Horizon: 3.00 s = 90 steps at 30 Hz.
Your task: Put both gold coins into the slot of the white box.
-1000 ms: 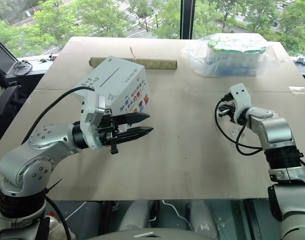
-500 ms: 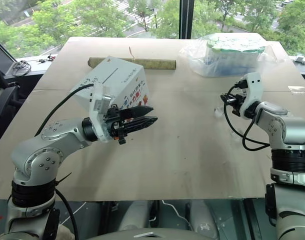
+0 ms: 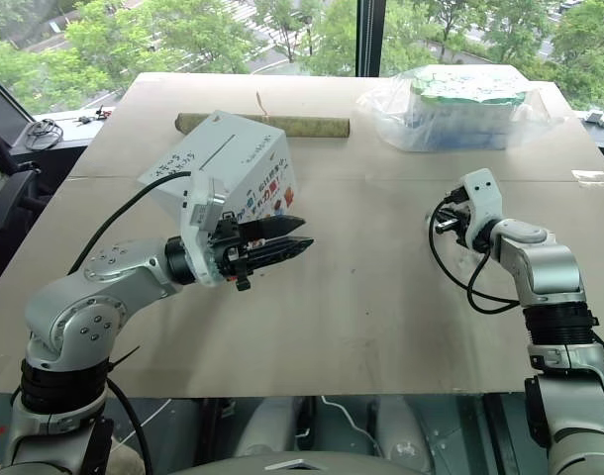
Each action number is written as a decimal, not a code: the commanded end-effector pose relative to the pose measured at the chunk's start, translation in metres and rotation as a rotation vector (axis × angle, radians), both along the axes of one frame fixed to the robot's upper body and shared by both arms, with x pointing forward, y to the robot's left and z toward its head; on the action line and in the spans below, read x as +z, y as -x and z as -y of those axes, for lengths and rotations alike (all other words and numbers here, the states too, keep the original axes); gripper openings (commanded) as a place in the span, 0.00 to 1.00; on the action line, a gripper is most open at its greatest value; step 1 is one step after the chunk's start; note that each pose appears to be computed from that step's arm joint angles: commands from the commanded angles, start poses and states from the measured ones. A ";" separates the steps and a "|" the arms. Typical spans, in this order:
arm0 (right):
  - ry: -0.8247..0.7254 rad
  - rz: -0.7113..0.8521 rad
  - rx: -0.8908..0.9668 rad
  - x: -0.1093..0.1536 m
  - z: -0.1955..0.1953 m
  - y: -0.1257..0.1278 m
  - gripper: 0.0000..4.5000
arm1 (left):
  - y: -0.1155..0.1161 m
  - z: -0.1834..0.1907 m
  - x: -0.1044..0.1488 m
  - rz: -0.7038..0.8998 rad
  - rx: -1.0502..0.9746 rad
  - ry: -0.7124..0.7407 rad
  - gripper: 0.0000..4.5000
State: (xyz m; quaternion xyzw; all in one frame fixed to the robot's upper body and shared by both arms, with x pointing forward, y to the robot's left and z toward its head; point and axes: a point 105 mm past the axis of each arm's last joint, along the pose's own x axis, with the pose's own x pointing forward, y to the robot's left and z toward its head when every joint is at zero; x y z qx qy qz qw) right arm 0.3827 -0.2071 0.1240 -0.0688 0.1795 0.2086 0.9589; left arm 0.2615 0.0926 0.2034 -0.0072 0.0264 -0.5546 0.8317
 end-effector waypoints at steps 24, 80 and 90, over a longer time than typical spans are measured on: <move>0.052 0.054 0.028 0.004 -0.008 -0.006 0.51 | 0.008 0.000 0.007 0.068 -0.006 -0.014 0.46; 0.020 0.058 0.007 0.021 0.001 0.004 0.06 | 0.014 -0.001 0.004 0.087 -0.055 -0.047 0.46; 0.014 0.069 0.013 0.026 0.001 0.005 0.02 | 0.013 -0.001 0.002 0.089 -0.049 -0.044 0.46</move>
